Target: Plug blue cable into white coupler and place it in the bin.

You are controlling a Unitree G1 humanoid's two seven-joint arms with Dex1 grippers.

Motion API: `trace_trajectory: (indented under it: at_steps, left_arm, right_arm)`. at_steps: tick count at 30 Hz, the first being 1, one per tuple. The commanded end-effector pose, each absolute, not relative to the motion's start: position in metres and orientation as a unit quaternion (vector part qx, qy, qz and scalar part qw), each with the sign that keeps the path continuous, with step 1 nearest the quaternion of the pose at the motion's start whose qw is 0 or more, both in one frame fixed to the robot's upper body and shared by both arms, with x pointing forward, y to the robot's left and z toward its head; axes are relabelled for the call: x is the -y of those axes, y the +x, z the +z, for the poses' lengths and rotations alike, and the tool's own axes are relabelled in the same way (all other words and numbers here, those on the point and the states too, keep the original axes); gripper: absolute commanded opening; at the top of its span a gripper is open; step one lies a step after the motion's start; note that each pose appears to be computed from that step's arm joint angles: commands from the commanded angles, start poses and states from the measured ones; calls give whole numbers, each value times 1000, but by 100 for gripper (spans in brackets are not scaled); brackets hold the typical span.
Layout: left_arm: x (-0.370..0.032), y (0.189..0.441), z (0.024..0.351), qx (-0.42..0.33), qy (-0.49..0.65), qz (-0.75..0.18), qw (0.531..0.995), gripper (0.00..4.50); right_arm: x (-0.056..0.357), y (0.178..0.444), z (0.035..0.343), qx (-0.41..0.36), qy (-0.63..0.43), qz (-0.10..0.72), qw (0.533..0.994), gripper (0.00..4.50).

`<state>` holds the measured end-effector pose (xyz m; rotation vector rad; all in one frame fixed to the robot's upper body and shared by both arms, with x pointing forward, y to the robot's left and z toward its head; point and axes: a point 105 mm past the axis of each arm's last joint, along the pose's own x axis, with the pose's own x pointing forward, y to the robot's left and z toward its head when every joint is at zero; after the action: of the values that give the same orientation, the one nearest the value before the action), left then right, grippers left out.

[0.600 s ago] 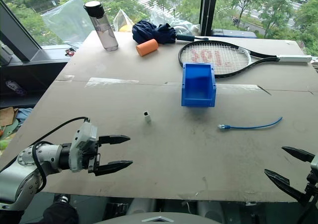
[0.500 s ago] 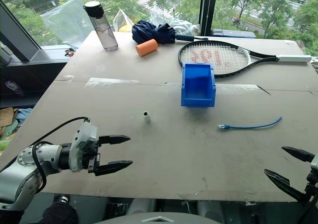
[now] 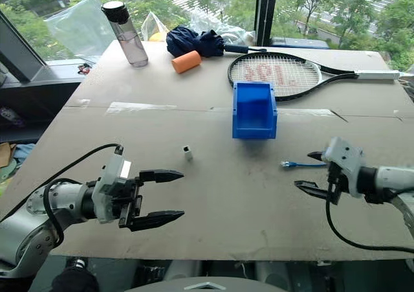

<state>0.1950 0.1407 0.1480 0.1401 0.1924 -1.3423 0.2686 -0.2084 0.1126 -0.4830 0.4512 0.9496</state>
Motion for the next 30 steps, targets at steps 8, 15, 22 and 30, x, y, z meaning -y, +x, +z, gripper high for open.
trace_trajectory:
  at_steps: [8, 15, 22, 30]
  left_arm:
    - [-120, 182, 159, -60, 97, -636, 763, 450]
    - [-119, 187, 159, -64, 94, -631, 768, 450]
    - [-125, 204, 150, -60, 118, -608, 783, 450]
    - [-130, 219, 132, -94, 162, -595, 781, 450]
  right_arm:
    - [206, 318, 67, -255, -222, 451, 826, 148]
    - [194, 305, 70, -259, -209, 486, 808, 5]
    - [131, 290, 88, -230, -222, 546, 774, 5]
    - [92, 295, 77, -234, -264, 571, 741, 38]
